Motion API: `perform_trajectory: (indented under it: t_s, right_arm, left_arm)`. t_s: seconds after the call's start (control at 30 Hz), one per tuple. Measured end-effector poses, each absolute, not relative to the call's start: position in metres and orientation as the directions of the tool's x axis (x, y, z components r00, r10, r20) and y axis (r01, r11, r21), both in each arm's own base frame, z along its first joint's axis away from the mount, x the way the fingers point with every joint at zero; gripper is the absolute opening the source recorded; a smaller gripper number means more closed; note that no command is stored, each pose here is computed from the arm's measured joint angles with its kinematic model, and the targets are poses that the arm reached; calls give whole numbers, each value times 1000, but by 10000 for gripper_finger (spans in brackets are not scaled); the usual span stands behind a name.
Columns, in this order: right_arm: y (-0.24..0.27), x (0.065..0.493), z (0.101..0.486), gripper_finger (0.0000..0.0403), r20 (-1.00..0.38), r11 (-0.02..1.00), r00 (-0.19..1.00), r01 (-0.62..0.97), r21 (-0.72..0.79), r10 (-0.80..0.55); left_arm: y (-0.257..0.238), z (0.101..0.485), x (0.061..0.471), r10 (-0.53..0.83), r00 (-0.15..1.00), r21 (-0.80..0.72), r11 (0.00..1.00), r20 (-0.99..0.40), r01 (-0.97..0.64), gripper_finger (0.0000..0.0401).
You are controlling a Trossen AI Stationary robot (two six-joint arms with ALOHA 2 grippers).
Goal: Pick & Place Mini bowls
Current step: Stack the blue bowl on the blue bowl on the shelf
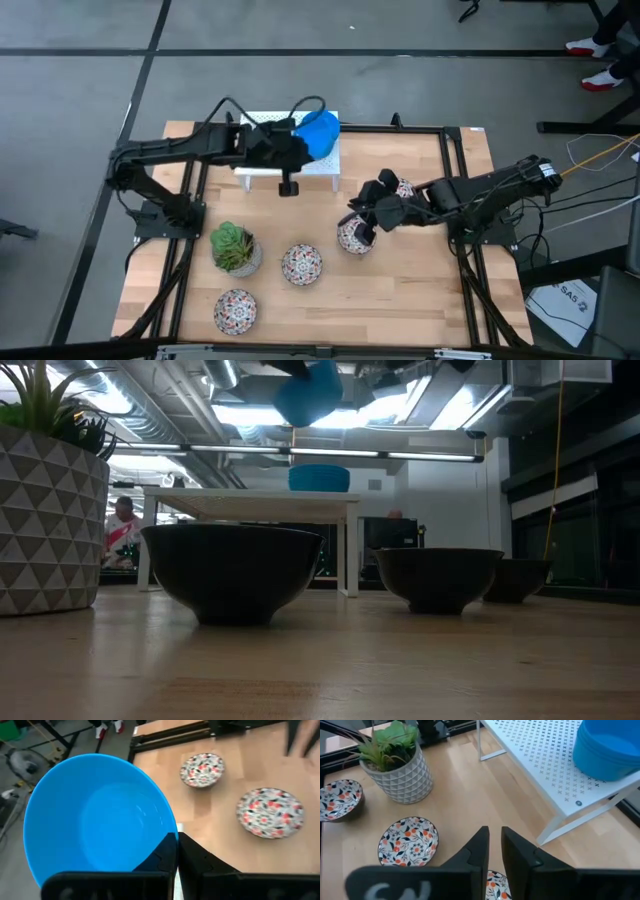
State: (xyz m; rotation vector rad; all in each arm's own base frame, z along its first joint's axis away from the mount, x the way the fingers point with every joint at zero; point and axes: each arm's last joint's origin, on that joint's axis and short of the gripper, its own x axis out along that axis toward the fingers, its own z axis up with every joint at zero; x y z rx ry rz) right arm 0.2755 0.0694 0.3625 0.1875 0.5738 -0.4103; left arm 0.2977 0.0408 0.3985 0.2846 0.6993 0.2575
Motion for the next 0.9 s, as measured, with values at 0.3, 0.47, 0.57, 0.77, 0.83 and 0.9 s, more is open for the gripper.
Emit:
perform_trajectory:
  t_s: [0.3,0.47,0.57,0.77,0.83,0.9]
  right_arm:
    - [68,276,363,52,-554,896,759,440,52,-341]
    - [64,276,363,52,-534,876,747,482,27,-395]
    - [62,276,364,52,-530,868,742,495,20,-411]
    - [53,278,363,52,-531,866,728,500,-21,-434]
    - [50,279,363,52,-531,866,723,498,-44,-442]
    - [46,279,363,52,-531,862,717,504,-51,-451]
  left_arm:
    - [77,407,307,410,711,399,896,-571,-196,3]
    - [97,395,317,438,667,434,881,-603,-187,3]
    - [108,383,325,445,634,430,882,-632,-191,3]
    - [120,360,341,454,578,433,882,-678,-186,3]
    - [122,353,346,459,559,437,881,-691,-183,3]
    - [121,349,348,456,553,433,883,-697,-182,3]
